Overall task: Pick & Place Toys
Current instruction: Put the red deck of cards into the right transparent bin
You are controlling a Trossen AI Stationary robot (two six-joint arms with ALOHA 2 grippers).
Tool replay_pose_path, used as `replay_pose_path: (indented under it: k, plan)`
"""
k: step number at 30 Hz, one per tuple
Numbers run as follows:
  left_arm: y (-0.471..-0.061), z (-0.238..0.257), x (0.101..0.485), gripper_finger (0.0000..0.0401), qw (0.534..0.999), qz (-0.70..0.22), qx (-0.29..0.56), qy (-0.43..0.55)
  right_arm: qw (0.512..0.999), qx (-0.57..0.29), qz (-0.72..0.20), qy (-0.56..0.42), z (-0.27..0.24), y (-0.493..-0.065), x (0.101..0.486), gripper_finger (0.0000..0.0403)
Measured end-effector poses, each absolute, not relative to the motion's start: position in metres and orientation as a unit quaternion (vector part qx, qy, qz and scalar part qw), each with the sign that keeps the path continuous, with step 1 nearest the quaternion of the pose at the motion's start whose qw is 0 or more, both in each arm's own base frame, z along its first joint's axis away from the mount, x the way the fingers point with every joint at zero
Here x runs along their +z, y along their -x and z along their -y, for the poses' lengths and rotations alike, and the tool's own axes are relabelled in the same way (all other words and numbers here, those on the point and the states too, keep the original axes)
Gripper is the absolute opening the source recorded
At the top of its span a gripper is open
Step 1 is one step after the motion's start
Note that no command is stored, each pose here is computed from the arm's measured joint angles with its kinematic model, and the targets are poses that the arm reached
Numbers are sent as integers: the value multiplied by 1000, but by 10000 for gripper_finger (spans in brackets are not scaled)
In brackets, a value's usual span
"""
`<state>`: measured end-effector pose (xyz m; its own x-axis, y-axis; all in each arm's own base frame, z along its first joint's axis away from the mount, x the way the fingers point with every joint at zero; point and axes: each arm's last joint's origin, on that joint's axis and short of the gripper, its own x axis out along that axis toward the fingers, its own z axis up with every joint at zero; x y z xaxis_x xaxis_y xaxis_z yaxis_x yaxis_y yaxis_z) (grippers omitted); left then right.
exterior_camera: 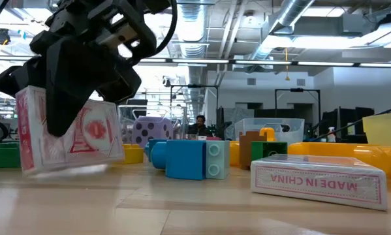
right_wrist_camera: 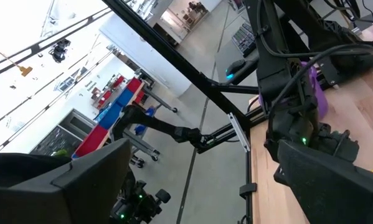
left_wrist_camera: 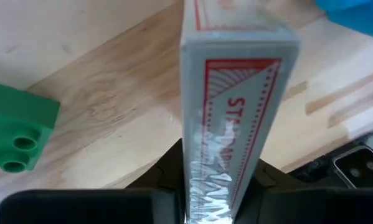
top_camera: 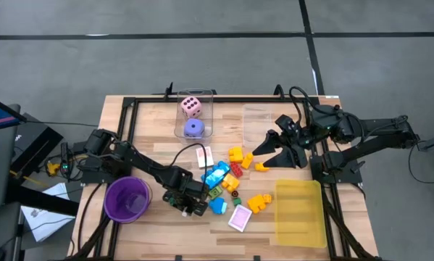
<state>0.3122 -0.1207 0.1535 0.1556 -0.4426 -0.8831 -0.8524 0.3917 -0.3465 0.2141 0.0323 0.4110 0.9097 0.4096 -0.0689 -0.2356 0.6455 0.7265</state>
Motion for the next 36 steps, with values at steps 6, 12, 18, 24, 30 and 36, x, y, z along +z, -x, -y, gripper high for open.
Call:
replay_pose_path:
  k: [6,12,18,24,30,36]
  plan:
    - [-311,120,168,72,573,-611,158,523,901,179,-113,-379,-32,-214,411,399]
    - [-309,116,186,73,604,-593,123,517,905,168,-108,-374,-32,-215,411,399]
    - [-305,110,205,73,647,-567,95,502,906,164,-106,-375,-30,-215,411,399]
    - [-307,106,223,72,702,-519,55,484,904,153,-104,-386,-25,-215,411,399]
    - [-312,99,238,71,754,-470,-5,458,904,142,-101,-389,-21,-216,411,399]
    - [-321,83,252,70,805,-401,-28,436,905,135,-100,-390,-18,-216,410,399]
